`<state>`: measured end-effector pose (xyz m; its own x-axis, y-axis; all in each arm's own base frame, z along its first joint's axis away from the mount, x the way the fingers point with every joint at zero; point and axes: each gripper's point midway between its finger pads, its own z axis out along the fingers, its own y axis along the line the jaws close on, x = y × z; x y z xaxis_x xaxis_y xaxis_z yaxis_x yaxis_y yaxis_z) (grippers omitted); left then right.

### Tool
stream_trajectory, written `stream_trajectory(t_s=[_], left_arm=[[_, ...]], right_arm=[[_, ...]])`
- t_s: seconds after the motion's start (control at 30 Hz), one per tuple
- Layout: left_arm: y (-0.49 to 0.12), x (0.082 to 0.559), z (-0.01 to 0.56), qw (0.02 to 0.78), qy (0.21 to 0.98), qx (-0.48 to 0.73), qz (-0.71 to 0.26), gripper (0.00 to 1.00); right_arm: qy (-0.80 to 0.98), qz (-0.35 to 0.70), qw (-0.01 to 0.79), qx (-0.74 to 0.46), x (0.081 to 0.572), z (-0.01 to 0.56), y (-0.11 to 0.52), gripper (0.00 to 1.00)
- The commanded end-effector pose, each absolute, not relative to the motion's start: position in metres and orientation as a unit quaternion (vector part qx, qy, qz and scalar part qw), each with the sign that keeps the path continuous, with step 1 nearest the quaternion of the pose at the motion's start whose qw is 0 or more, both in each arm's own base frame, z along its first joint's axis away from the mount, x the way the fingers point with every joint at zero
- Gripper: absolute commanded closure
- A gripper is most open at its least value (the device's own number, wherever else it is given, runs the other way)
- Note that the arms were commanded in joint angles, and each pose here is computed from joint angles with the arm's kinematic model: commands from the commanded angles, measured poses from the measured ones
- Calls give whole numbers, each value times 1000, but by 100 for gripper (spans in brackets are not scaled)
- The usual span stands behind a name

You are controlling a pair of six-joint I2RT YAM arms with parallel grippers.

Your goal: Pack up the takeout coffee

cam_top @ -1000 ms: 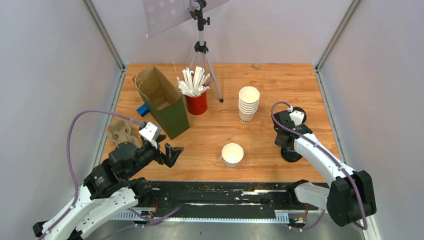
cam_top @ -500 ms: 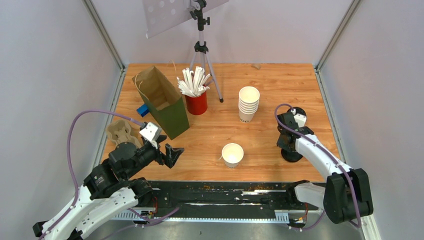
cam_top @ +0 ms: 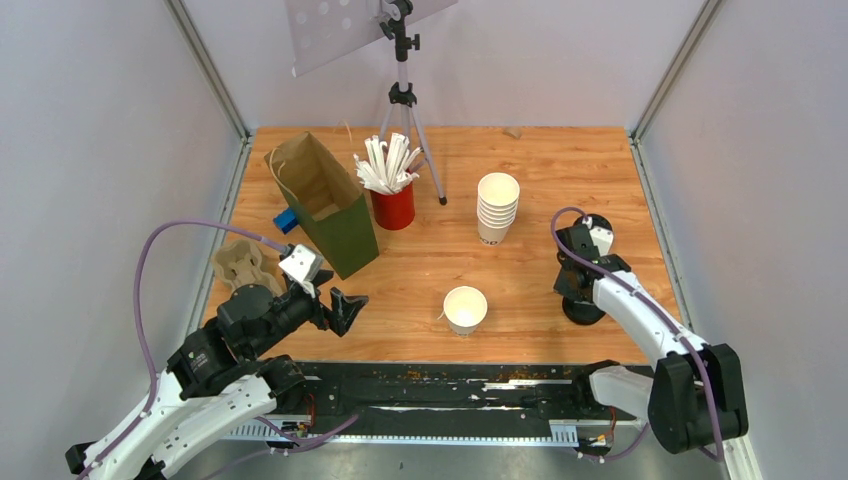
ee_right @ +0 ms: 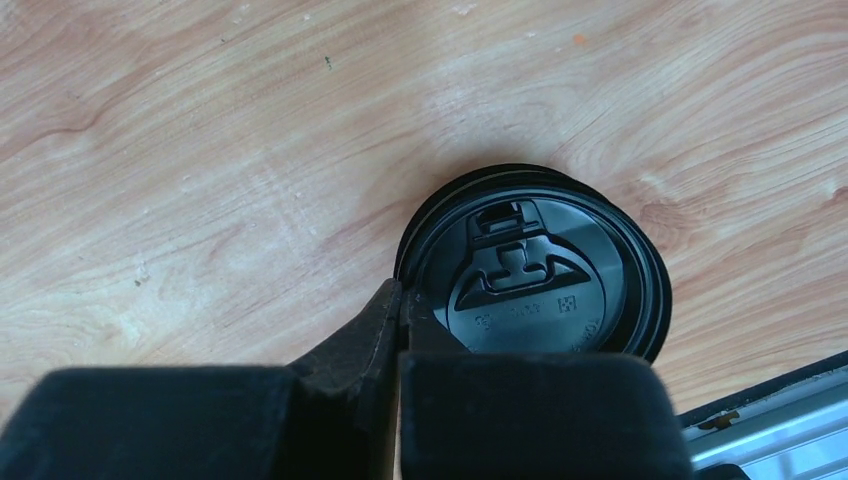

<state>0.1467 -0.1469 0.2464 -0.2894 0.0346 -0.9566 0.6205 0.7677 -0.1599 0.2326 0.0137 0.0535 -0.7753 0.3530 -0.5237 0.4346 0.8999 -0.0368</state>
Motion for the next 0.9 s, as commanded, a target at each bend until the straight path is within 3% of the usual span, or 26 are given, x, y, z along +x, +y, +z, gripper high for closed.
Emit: stream_trajectory(t_s=[0.0, 0.63, 0.77, 0.87], left_arm=[[-150, 147, 260, 571, 742, 212, -279, 0], [-151, 147, 258, 569, 744, 213, -278, 0], [-151, 147, 258, 569, 744, 212, -278, 0], [-150, 148, 258, 570, 744, 212, -277, 0]], right_arm=[[933, -65, 288, 206, 239, 75, 15, 100], [927, -54, 313, 200, 238, 108, 14, 100], [931, -49, 304, 197, 238, 96, 17, 93], [936, -46, 293, 192, 238, 85, 20, 98]])
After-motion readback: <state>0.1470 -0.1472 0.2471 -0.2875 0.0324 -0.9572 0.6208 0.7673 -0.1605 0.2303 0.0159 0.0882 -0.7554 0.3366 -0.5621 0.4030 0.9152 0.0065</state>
